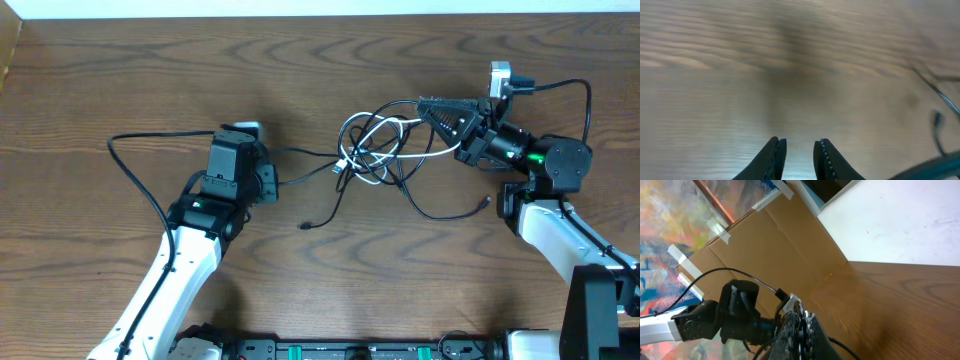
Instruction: Untangle cables
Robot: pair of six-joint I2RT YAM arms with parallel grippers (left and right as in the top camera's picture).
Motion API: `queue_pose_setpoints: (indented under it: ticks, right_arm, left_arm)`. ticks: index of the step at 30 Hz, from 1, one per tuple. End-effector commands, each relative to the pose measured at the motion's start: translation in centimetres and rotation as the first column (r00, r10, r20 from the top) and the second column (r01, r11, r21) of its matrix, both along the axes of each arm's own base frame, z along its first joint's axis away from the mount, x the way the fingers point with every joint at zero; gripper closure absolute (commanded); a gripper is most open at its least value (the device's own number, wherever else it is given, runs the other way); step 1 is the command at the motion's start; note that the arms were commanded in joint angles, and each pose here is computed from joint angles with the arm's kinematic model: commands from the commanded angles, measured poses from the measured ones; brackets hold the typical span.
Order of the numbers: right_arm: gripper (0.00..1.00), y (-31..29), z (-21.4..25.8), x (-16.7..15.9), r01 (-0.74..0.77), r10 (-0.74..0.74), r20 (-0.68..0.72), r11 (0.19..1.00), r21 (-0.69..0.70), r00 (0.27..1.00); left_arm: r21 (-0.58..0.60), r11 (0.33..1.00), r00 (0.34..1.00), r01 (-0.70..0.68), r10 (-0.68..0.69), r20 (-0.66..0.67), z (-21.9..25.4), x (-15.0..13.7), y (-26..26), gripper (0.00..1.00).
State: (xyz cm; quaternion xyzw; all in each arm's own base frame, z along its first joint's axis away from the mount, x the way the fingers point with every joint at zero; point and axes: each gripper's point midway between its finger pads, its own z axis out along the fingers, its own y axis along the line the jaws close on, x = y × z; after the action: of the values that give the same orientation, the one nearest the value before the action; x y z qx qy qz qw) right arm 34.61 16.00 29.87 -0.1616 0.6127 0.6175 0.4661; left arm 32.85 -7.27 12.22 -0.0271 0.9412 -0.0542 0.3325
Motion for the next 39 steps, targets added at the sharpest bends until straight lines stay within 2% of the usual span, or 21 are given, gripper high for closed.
queue_pose_setpoints:
  ticks: [1, 7, 9, 16, 19, 23, 29, 31, 39]
  right_arm:
    - [0.99, -0.8, 0.2, 0.4, 0.033, -0.033, 0.004, 0.999, 0.009, 0.999]
    - [0.99, -1.0, -0.3, 0.8, 0.042, -0.042, -0.021, 0.999, 0.003, 0.999]
    - [0.99, -1.0, -0.3, 0.8, 0.043, -0.043, -0.023, 0.999, 0.002, 0.999]
    - [0.99, -1.1, -0.4, 0.8, 0.044, -0.044, -0.021, 0.999, 0.0, 0.999]
    - [0.99, -1.1, -0.4, 0.9, 0.045, -0.045, -0.027, 0.999, -0.001, 0.999]
    - [0.99, -1.1, -0.4, 0.9, 0.045, -0.045, -0.027, 0.999, -0.001, 0.999]
    - [0.99, -1.4, -0.5, 0.9, 0.048, -0.048, -0.027, 0.999, -0.004, 0.998]
    - [0.99, -1.6, -0.6, 0.9, 0.051, -0.051, -0.028, 0.999, -0.006, 0.998]
    - [0.99, -1.7, -0.9, 1.1, 0.058, -0.058, -0.028, 0.998, -0.014, 0.998]
  left_arm:
    - [0.123, 0.973, 0.98, -0.194, 0.187, 0.073, 1.3, 0.7, 4.0, 0.81]
    - [0.2, 0.935, 0.954, -0.294, 0.275, 0.121, 1.9, 0.7, 6.2, 0.81]
    - [0.231, 0.908, 0.935, -0.351, 0.323, 0.149, 2.3, 0.6, 7.3, 0.86]
    - [0.353, 0.787, 0.862, -0.507, 0.448, 0.238, 3.7, -0.6, 11.0, 0.89]
    - [0.391, 0.747, 0.843, -0.538, 0.469, 0.263, 4.1, -1.1, 11.9, 0.89]
    - [0.404, 0.729, 0.834, -0.552, 0.478, 0.277, 4.4, -1.2, 12.3, 0.89]
    - [0.464, 0.606, 0.763, -0.646, 0.525, 0.377, 6.3, -2.1, 14.4, 0.9]
    - [0.473, 0.587, 0.753, -0.657, 0.529, 0.391, 6.6, -2.3, 14.7, 0.9]
    - [0.433, 0.601, 0.74, -0.672, 0.547, 0.391, 6.4, -2.2, 14.5, 0.9]
